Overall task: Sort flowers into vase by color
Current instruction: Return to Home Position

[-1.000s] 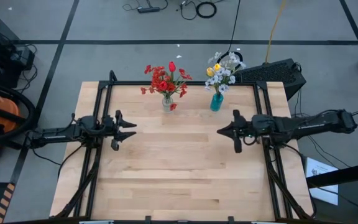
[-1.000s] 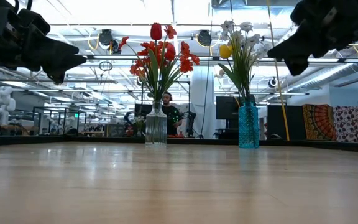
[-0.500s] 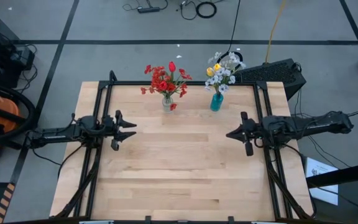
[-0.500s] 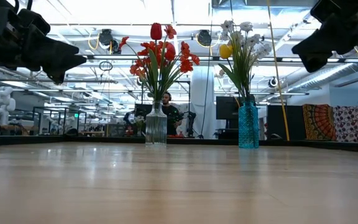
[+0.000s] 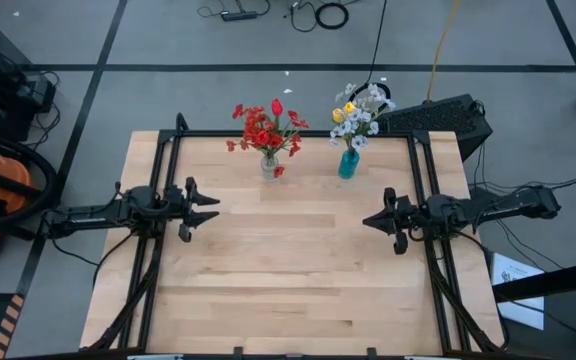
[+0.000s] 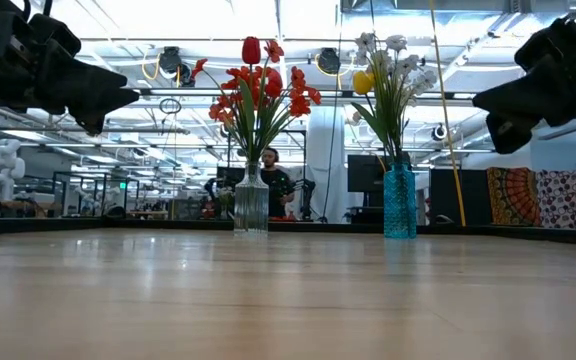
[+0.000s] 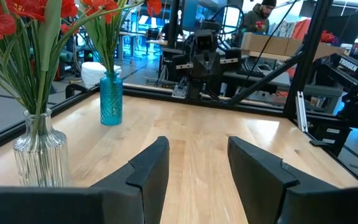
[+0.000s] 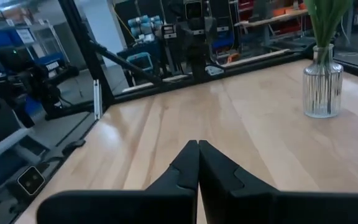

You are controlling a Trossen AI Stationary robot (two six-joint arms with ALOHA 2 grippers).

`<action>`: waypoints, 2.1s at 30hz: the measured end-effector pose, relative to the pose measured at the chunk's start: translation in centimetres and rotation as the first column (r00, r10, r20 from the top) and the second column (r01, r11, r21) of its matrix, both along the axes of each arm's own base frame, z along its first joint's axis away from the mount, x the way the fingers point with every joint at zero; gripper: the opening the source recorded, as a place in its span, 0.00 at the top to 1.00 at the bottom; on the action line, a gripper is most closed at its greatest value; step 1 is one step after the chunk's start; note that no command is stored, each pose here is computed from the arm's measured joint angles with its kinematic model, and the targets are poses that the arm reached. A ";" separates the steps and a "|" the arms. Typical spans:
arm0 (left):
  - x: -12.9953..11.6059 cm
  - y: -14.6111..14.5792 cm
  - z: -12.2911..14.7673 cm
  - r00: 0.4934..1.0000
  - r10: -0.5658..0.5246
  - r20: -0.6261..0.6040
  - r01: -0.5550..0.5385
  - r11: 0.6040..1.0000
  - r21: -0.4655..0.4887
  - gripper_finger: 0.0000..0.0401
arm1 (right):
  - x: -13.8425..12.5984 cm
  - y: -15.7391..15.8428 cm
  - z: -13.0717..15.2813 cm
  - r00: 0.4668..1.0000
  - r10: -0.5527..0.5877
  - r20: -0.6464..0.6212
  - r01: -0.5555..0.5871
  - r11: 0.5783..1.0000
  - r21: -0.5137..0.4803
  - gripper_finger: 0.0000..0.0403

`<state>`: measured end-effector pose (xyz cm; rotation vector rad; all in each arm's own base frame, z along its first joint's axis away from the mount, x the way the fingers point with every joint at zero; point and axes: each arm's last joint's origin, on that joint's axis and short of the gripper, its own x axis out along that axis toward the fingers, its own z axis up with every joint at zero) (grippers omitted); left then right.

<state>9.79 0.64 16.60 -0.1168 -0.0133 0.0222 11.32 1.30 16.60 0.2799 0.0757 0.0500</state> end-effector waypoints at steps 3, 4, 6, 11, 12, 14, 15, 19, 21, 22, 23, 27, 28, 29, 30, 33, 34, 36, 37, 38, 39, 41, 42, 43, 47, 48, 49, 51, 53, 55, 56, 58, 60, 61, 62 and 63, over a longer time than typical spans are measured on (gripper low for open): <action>0.0 0.0 0.0 1.000 0.000 0.000 0.000 1.000 0.000 0.57 | -0.1 -0.1 -0.3 1.000 -0.008 0.005 0.008 1.000 0.000 1.00; 0.0 0.0 0.0 1.000 0.000 0.000 0.000 1.000 0.000 0.57 | -0.2 -0.1 -0.1 1.000 -0.008 0.014 0.008 1.000 0.000 1.00; 0.0 0.0 0.0 1.000 0.000 0.000 0.000 1.000 0.000 0.57 | -0.3 -0.1 0.0 1.000 -0.008 0.030 0.008 1.000 0.001 1.00; 0.0 0.0 0.0 1.000 0.000 0.000 0.000 1.000 0.000 0.57 | -0.6 -0.2 0.4 0.996 -0.039 0.077 0.039 0.999 0.000 1.00; 0.0 0.0 0.0 1.000 0.000 0.000 0.000 1.000 0.000 0.57 | -0.6 -0.3 0.5 0.995 -0.051 0.089 0.051 0.999 0.002 1.00; 0.0 0.0 0.0 1.000 0.000 0.000 0.000 1.000 0.000 0.57 | -0.8 -0.3 0.7 0.991 -0.072 0.110 0.071 0.997 0.007 1.00; 0.0 0.0 0.0 1.000 0.000 0.000 0.000 1.000 0.000 0.57 | -0.9 -0.4 0.7 0.990 -0.083 0.112 0.083 0.997 0.008 1.00; 0.0 0.0 0.0 1.000 0.000 0.000 0.000 1.000 -0.001 0.57 | -1.2 -0.4 0.8 0.989 -0.088 0.120 0.091 0.996 -0.016 1.00; 0.0 0.0 0.0 1.000 0.000 0.000 0.000 1.000 -0.001 0.57 | -1.2 -0.4 0.6 0.991 -0.082 0.105 0.088 0.994 -0.062 1.00; 0.0 0.0 0.0 1.000 0.000 0.000 0.000 1.000 -0.001 0.57 | -1.2 -0.4 0.4 0.993 -0.081 0.087 0.088 0.993 -0.078 1.00; 0.0 0.0 0.0 1.000 0.000 0.000 0.000 1.000 -0.001 0.57 | -1.2 -0.4 0.2 0.994 -0.084 0.065 0.090 0.992 -0.088 1.00; 0.0 0.0 0.0 1.000 0.000 -0.001 0.000 1.000 -0.001 0.57 | -1.1 -0.5 0.0 0.994 -0.105 0.041 0.108 0.990 -0.091 1.00; 0.0 0.0 0.0 1.000 0.000 0.000 0.000 1.000 -0.002 0.57 | -1.1 -0.5 0.0 0.994 -0.104 0.040 0.107 0.990 -0.092 1.00; 0.0 0.0 0.0 1.000 0.000 0.000 0.000 1.000 -0.002 0.57 | -1.1 -0.5 0.0 0.994 -0.103 0.040 0.107 0.990 -0.091 1.00; 0.0 0.0 0.0 1.000 0.000 -0.001 0.000 1.000 -0.002 0.57 | -1.1 -0.5 0.0 0.994 -0.104 0.040 0.107 0.990 -0.091 1.00; 0.0 0.0 0.0 1.000 0.000 -0.001 0.000 1.000 -0.002 0.57 | -1.1 -0.5 0.0 0.994 -0.104 0.040 0.108 0.990 -0.090 1.00; 0.0 0.0 0.0 1.000 0.001 -0.001 -0.001 1.000 -0.002 0.57 | -1.1 -0.5 0.0 0.994 -0.104 0.040 0.108 0.990 -0.089 1.00; 0.0 0.0 0.0 1.000 0.001 -0.001 -0.001 1.000 -0.002 0.57 | -1.1 -0.5 0.0 0.994 -0.104 0.040 0.108 0.990 -0.089 1.00; 0.0 0.0 0.0 1.000 0.001 -0.001 -0.001 1.000 -0.002 0.57 | -1.1 -0.5 0.0 0.994 -0.104 0.040 0.108 0.990 -0.089 1.00; 0.0 0.0 0.0 1.000 0.002 -0.001 -0.002 1.000 -0.002 0.57 | -1.1 -0.5 0.0 0.994 -0.104 0.040 0.108 0.990 -0.089 1.00; 0.0 0.0 0.0 1.000 0.002 -0.001 -0.002 1.000 -0.002 0.57 | -1.1 -0.5 0.0 0.994 -0.104 0.040 0.108 0.990 -0.089 1.00; 0.0 0.0 0.0 1.000 0.002 -0.001 -0.002 1.000 -0.002 0.57 | -1.1 -0.5 0.0 0.994 -0.104 0.040 0.108 0.990 -0.089 1.00; 0.0 0.0 0.0 1.000 0.002 -0.001 -0.002 1.000 -0.002 0.57 | -1.1 -0.5 0.0 0.994 -0.104 0.040 0.108 0.990 -0.089 1.00; 0.0 0.0 0.0 1.000 0.003 -0.001 -0.003 1.000 -0.002 0.57 | -1.1 -0.5 0.0 0.994 -0.104 0.040 0.108 0.990 -0.089 1.00; 0.0 0.0 0.0 1.000 0.004 -0.001 -0.004 1.000 -0.002 0.57 | -1.1 -0.5 0.0 0.994 -0.104 0.040 0.108 0.990 -0.089 1.00; 0.0 0.0 0.0 1.000 0.005 -0.001 -0.005 1.000 -0.002 0.57 | -1.1 -0.5 0.0 0.994 -0.104 0.040 0.108 0.990 -0.089 1.00; 0.0 0.0 0.0 1.000 0.005 -0.001 -0.005 1.000 -0.001 0.57 | -1.1 -0.5 0.0 0.994 -0.104 0.040 0.108 0.990 -0.089 1.00; 0.0 0.0 0.0 1.000 0.005 -0.001 -0.005 1.000 -0.002 0.57 | -1.1 -0.5 0.0 0.994 -0.105 0.040 0.108 0.990 -0.089 1.00; 0.0 0.0 0.0 1.000 0.005 -0.001 -0.005 1.000 -0.001 0.57 | -1.1 -0.5 0.0 0.994 -0.105 0.040 0.108 0.990 -0.089 1.00; 0.0 0.0 0.0 1.000 0.004 -0.001 -0.004 1.000 -0.002 0.57 | -1.1 -0.5 0.0 0.994 -0.105 0.040 0.108 0.990 -0.089 1.00; 0.0 0.0 0.0 1.000 0.004 -0.001 -0.004 1.000 -0.001 0.57 | -1.1 -0.5 0.0 0.994 -0.105 0.040 0.108 0.990 -0.089 1.00; 0.0 0.0 0.0 1.000 0.005 -0.001 -0.005 1.000 -0.001 0.57 | -1.1 -0.5 0.0 0.994 -0.105 0.040 0.108 0.990 -0.089 1.00; 0.0 0.0 0.0 1.000 0.005 -0.001 -0.005 1.000 -0.001 0.57 | -1.1 -0.5 0.0 0.994 -0.105 0.040 0.108 0.990 -0.089 1.00; 0.0 0.0 0.0 1.000 0.005 -0.001 -0.005 1.000 -0.001 0.57 | -1.1 -0.5 0.0 0.994 -0.105 0.039 0.108 0.990 -0.089 1.00; 0.0 0.0 0.0 1.000 0.004 -0.001 -0.004 1.000 -0.001 0.57 | -1.1 -0.5 0.0 0.994 -0.105 0.039 0.108 0.990 -0.089 1.00; 0.0 0.0 0.0 1.000 0.004 -0.001 -0.004 1.000 -0.001 0.57 | -1.1 -0.5 0.0 0.994 -0.105 0.039 0.108 0.990 -0.089 1.00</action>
